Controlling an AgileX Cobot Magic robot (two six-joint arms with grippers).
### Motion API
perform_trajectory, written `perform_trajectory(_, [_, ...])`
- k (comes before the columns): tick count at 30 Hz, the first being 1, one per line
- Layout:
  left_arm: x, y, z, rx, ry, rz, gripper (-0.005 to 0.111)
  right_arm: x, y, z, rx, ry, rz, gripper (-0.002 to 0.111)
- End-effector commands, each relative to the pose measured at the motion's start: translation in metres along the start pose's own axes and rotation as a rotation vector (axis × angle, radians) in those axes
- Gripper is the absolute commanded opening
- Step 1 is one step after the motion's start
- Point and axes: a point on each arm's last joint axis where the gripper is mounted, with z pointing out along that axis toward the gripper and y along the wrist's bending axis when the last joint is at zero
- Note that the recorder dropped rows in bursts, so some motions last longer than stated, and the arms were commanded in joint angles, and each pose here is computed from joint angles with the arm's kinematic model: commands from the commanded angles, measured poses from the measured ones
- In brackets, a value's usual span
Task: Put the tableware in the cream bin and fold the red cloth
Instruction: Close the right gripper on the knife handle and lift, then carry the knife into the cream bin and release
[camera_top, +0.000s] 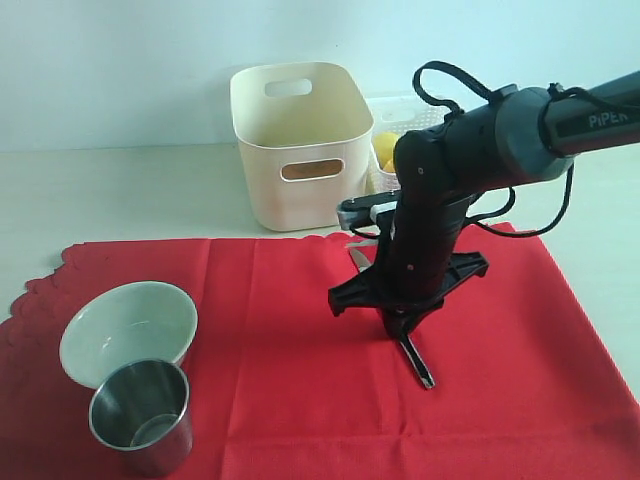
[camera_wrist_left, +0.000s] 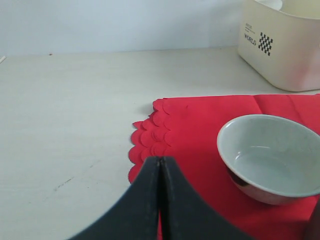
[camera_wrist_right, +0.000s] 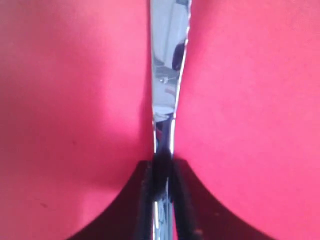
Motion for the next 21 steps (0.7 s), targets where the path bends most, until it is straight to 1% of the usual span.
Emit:
perform_trajectory(1, [0.000,0.000,0.000,0.004,-0.012,-0.011,0.000,0.002,-0.002,-0.018,0.022,-0.017,-0.045,0.000])
perform_trajectory(7, [0.000,0.000,0.000,0.004,-0.012,-0.011,0.000,0.004,-0.001,-0.057,-0.001,-0.097,-0.131,0.000])
perform_trajectory(13, [0.000,0.000,0.000,0.004,-0.012,-0.011,0.000,0.010,0.001,-0.105,-0.037,-0.222,-0.190,0.000])
perform_trajectory(17, [0.000,0.000,0.000,0.004,-0.012,-0.011,0.000,0.013,0.006,-0.135,-0.099,-0.346,-0.234,0.000])
perform_trajectory(21, [0.000,0.000,0.000,0.004,-0.012,-0.011,0.000,0.003,0.008,-0.156,-0.109,-0.517,-0.252,0.000])
